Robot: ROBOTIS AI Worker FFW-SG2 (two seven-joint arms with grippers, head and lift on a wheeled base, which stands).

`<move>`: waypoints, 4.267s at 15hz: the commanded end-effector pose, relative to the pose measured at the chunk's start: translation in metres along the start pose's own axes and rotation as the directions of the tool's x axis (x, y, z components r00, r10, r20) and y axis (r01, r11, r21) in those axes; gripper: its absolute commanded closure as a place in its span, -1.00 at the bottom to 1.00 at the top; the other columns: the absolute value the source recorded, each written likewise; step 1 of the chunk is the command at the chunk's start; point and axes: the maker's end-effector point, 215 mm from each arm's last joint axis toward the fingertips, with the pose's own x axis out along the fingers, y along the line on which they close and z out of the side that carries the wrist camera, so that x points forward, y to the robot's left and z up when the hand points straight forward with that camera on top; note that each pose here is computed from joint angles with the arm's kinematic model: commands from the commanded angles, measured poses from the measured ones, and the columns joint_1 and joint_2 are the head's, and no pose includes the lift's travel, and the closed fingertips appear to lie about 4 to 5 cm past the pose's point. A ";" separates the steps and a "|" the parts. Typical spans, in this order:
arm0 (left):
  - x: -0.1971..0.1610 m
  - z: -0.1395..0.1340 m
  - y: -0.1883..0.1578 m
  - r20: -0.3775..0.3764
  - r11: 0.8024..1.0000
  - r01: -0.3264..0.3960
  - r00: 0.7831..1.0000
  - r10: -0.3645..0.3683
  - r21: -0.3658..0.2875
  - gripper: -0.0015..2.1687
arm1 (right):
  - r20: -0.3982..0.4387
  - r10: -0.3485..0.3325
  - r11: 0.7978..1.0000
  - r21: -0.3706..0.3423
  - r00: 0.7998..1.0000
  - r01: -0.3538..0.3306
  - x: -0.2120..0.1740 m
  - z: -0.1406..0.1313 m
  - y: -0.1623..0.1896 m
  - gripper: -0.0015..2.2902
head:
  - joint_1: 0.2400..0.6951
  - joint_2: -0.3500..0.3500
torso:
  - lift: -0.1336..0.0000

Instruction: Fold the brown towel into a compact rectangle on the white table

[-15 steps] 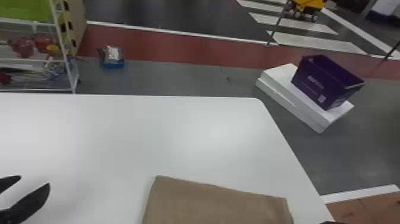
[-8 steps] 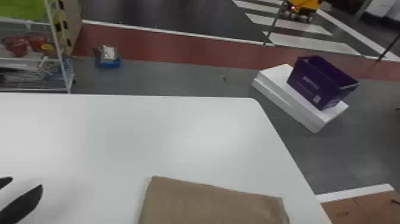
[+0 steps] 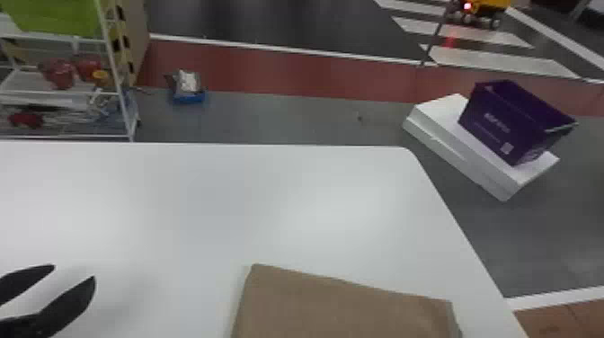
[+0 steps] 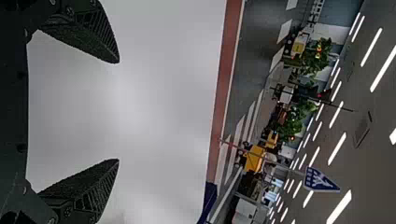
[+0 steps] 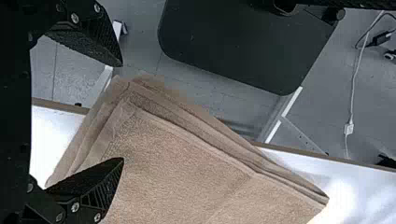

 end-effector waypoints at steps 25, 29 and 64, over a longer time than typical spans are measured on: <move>0.001 0.000 -0.007 0.006 1.000 0.009 1.000 -0.010 0.011 -0.87 | 0.008 -0.157 0.983 -0.097 0.988 0.157 0.006 0.008 -0.027 0.49 | 1.00 -0.63 | -0.84; 0.001 0.004 -0.012 0.008 1.000 0.014 1.000 -0.015 0.024 -0.87 | 0.019 -0.199 0.974 -0.110 0.980 0.200 -0.015 0.013 -0.045 0.49 | 1.00 -0.67 | -0.84; 0.028 -0.068 -0.146 -0.250 0.966 0.246 0.933 -0.259 -0.080 -0.87 | -0.047 -0.042 0.874 -0.486 0.998 0.014 0.003 0.116 -0.131 0.48 | 1.00 -0.62 | -0.84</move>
